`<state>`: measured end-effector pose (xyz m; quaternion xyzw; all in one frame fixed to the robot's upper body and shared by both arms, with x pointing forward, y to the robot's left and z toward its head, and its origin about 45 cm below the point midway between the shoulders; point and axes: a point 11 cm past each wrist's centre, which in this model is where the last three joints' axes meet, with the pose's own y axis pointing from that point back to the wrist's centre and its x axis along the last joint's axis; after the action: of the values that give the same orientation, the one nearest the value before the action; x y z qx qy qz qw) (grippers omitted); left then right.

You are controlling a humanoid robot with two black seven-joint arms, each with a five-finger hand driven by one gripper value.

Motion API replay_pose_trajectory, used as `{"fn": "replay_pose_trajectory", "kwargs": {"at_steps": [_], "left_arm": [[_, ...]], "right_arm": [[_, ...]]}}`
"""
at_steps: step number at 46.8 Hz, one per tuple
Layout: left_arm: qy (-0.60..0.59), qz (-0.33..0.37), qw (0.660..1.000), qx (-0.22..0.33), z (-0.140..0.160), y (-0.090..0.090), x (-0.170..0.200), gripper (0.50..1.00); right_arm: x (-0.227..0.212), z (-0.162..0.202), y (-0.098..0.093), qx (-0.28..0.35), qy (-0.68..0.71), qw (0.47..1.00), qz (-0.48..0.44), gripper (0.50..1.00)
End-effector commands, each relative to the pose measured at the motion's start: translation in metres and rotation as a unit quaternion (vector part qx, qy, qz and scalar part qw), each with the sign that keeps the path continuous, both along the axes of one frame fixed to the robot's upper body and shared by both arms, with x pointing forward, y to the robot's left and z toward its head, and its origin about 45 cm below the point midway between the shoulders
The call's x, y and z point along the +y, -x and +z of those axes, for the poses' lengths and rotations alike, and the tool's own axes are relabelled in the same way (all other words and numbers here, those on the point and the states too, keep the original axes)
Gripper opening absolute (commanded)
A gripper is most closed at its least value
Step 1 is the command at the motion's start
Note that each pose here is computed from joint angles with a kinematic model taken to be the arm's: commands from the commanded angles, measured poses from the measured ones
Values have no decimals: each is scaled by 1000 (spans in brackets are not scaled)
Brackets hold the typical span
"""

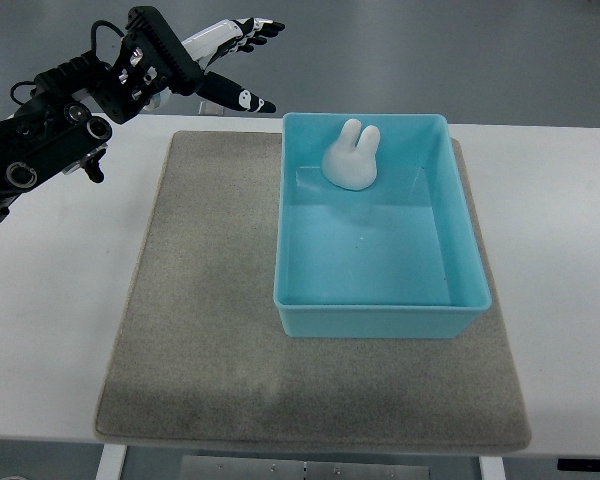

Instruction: Place white toy into blue box with left hand

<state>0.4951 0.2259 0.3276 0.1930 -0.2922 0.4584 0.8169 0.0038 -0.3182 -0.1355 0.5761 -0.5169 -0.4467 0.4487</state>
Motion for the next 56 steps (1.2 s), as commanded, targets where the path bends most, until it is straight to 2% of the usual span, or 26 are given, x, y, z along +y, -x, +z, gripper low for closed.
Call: {"fn": "replay_pose_trajectory", "kwargs": {"at_steps": [1,9,14,23,31,38,49,56], "left_arm": [[42,24,999,10,2,-4,8,964],[120,78,990,17,7,-10,22,964],[195,123,972,33,10,-14,34,964],[339,181,919,86,7,-18,51,964],[444,223,858,129,-2,-21,65,964],[501,259,812,147,-12,-24,81,962],[560,292,760,154,-17,-28,102,960],[593,254,744,171,-20,-30,90,964]], "right_arm": [[0,0,0,0,0,1000,0,936],[0,0,0,0,0,1000,0,936],[0,0,0,0,0,1000,0,936],[0,0,-1,0,0,1000,0,936],[0,0,0,0,0,1000,0,936],[0,0,0,0,0,1000,0,936],[0,0,0,0,0,1000,0,936],[0,0,-1,0,0,1000,0,936]]}}
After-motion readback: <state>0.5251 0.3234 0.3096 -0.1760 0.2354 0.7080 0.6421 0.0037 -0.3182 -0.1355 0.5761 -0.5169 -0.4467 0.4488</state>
